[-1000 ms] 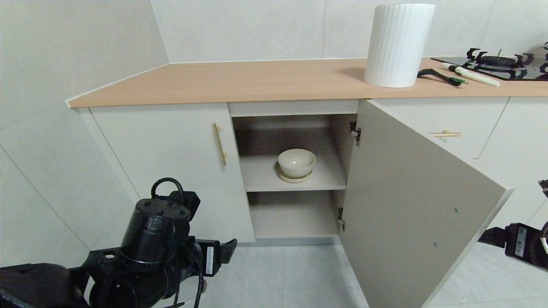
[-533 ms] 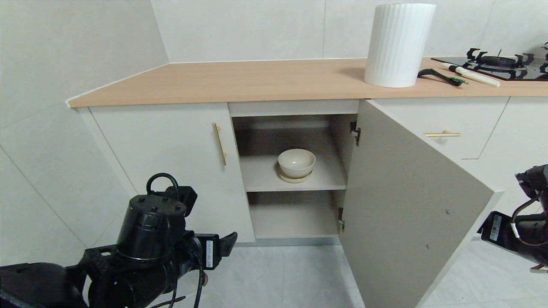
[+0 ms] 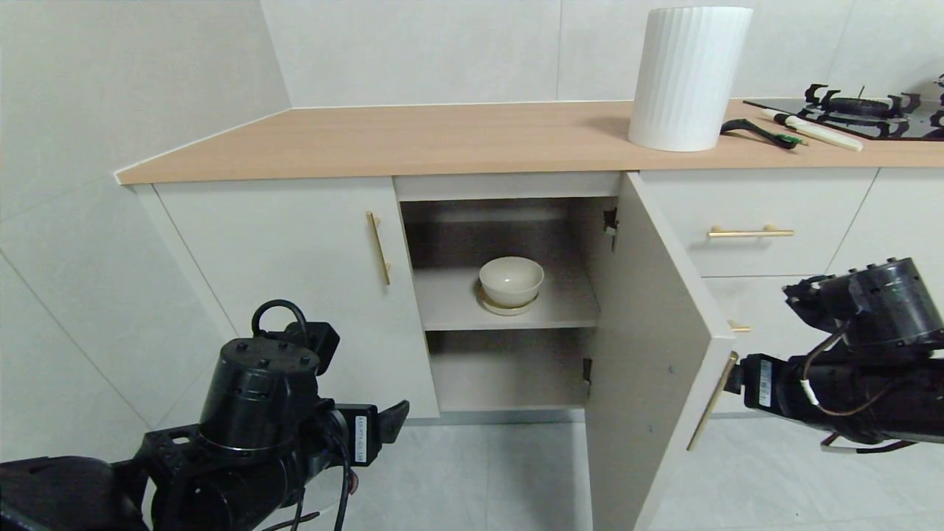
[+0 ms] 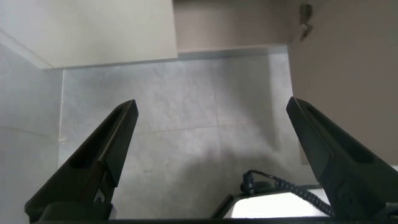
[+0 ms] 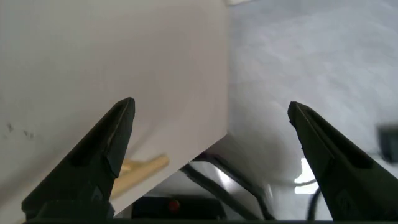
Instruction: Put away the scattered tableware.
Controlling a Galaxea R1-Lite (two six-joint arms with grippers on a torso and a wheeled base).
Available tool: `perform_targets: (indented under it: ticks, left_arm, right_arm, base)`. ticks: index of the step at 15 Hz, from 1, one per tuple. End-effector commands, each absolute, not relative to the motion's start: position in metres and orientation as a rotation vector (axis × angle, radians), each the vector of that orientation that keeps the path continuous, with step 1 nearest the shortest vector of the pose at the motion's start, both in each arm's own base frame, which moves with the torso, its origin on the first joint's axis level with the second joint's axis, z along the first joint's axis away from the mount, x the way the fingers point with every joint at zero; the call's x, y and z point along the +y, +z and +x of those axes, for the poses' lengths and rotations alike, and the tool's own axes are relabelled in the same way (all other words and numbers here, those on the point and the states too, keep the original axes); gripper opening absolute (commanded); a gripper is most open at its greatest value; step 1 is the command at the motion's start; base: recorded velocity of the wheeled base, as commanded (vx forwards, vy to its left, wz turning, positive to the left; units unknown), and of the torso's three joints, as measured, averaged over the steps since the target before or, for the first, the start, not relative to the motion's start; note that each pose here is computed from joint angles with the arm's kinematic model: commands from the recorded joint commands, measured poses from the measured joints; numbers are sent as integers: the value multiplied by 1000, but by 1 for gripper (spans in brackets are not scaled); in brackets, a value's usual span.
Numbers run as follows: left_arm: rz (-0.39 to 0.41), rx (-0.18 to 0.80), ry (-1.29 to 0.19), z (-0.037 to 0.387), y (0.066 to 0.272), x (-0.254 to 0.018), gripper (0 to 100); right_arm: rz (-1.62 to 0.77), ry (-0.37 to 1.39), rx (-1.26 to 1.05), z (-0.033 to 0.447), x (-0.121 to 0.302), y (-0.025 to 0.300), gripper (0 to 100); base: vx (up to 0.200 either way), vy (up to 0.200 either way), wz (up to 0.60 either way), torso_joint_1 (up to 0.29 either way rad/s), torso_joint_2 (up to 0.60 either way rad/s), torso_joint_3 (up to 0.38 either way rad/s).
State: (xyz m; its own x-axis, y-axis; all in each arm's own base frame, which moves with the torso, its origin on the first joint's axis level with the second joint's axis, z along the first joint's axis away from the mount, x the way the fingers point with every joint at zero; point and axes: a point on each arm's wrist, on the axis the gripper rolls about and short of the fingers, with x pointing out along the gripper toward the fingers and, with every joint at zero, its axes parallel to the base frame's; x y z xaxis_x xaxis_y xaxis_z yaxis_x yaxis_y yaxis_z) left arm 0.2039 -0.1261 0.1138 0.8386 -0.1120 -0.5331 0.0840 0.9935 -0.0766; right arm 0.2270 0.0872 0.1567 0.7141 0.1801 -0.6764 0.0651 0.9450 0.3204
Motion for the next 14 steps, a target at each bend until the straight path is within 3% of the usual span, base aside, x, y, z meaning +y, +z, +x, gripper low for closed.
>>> perform_targets:
  ticks: [1,6,9,12,14]
  left_arm:
    - [-49,567,-104,204,114,-126,100]
    - [-32,557,-96,204,115,-124,100]
    - [49,508,-104,192,126,-116,100]
    - [8,442,-56,196,141,-112,100]
    - [9,445,-49,199,140,-111,100]
  right_arm:
    - [297,154,820,249,121,136,100]
    - [328,324,795,281,147,146,100]
    - [326,343,766,301,158,148,100]
    - [322,343,777,313,168,139,100]
    - [323,363,766,313,174,139,100]
  base:
    - [0,0,0,0,0,0]
    - [0,0,0,0,0,0]
    - [0,0,0,0,0,0]
    - [0,0,0,0,0,0]
    - [0,0,0,0,0,0]
